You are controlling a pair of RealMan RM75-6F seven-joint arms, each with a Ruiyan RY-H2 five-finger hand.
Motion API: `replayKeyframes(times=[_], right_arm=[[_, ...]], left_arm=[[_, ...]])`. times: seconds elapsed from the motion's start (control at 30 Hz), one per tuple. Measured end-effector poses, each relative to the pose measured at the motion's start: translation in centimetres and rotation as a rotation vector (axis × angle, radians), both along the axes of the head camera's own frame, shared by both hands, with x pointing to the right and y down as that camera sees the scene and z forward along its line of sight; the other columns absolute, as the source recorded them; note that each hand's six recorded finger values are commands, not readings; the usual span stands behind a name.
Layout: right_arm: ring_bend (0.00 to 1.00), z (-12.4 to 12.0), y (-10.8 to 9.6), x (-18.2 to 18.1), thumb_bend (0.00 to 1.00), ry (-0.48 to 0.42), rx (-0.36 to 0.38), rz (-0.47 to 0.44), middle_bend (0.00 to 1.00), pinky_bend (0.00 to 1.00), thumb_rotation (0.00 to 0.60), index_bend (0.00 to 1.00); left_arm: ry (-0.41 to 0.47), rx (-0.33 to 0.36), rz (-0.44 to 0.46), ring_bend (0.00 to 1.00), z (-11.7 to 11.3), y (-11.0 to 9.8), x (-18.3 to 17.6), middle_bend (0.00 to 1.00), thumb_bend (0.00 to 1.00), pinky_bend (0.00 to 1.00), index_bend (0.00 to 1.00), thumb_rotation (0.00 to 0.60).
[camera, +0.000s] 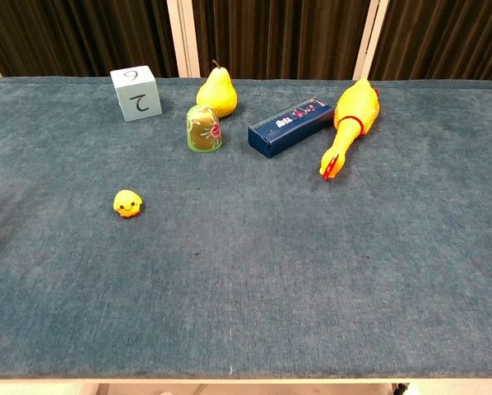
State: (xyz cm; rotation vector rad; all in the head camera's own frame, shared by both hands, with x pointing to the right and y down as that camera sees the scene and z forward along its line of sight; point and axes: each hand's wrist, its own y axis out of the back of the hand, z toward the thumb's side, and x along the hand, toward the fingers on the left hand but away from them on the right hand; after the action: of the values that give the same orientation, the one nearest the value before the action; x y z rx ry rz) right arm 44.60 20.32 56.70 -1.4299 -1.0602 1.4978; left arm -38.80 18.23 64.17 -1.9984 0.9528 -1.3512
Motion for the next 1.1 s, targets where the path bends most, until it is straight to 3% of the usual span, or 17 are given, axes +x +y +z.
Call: replayKeyframes(times=[0.5,0.83,1.1], right_arm=[[0.23,0.1,-0.1,0.0,0.26,0.004,-0.010,-0.003,0.15,0.21,0.600,0.20],[0.23,0.1,-0.1,0.0,0.26,0.001,-0.010,-0.003,0.15,0.21,0.600,0.20],[0.23,0.1,-0.1,0.0,0.26,0.000,-0.009,-0.002,0.15,0.21,0.600,0.20]], left_arm=[[0.113,-0.077,0.110,0.00,4.8,-3.4,8.6,0.00,0.29,0.16,0.12,0.600],[0.103,-0.116,0.123,0.00,7.2,-4.3,10.3,0.00,0.29,0.16,0.23,0.600],[0.102,-0.151,0.112,0.00,8.5,-3.6,10.3,0.00,0.29,0.16,0.26,0.600]])
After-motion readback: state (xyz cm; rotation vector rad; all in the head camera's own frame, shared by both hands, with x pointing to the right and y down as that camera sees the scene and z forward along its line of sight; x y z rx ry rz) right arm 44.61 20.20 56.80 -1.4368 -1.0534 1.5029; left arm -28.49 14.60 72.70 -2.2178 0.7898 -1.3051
